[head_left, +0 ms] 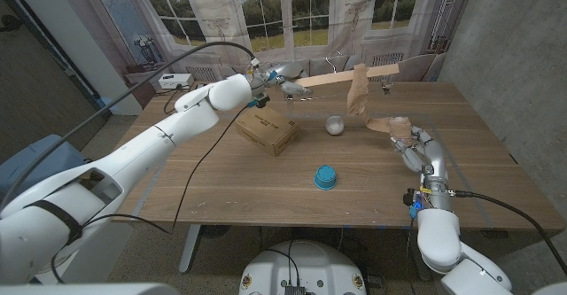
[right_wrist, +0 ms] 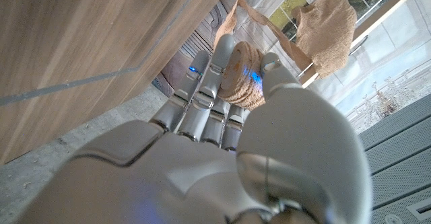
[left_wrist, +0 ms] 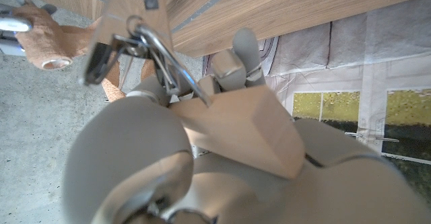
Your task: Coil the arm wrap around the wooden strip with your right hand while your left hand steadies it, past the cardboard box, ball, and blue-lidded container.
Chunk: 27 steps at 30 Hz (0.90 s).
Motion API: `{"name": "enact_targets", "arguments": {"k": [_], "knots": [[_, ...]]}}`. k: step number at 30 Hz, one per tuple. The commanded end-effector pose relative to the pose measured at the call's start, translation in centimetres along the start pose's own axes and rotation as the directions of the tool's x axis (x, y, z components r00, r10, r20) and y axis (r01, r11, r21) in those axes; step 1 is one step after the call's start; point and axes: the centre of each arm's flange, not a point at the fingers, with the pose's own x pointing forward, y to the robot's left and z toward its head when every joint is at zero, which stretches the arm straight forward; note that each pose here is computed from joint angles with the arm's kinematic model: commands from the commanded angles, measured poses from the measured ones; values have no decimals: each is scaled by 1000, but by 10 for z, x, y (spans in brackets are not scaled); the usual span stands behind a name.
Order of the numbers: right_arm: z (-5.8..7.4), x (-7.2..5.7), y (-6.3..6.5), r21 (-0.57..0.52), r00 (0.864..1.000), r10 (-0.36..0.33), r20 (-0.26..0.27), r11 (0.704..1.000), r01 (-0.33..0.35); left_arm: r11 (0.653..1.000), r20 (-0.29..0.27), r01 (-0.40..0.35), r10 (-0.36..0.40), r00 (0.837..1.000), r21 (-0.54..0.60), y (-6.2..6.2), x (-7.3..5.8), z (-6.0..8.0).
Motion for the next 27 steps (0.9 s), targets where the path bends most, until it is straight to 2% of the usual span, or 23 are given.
{"name": "enact_targets", "arguments": {"k": [1, 11, 27], "knots": [[29, -12, -10, -30, 994, 68, 86, 997, -66, 1000, -6, 26, -26, 1000, 17, -5, 4, 1], [64, -11, -10, -134, 978, 147, 151, 983, -127, 999, -3, 32, -32, 999, 24, -9, 4, 3], [112, -11, -26, -270, 958, 152, 243, 959, -84, 995, -17, 95, -94, 995, 33, -27, 11, 2]]}}
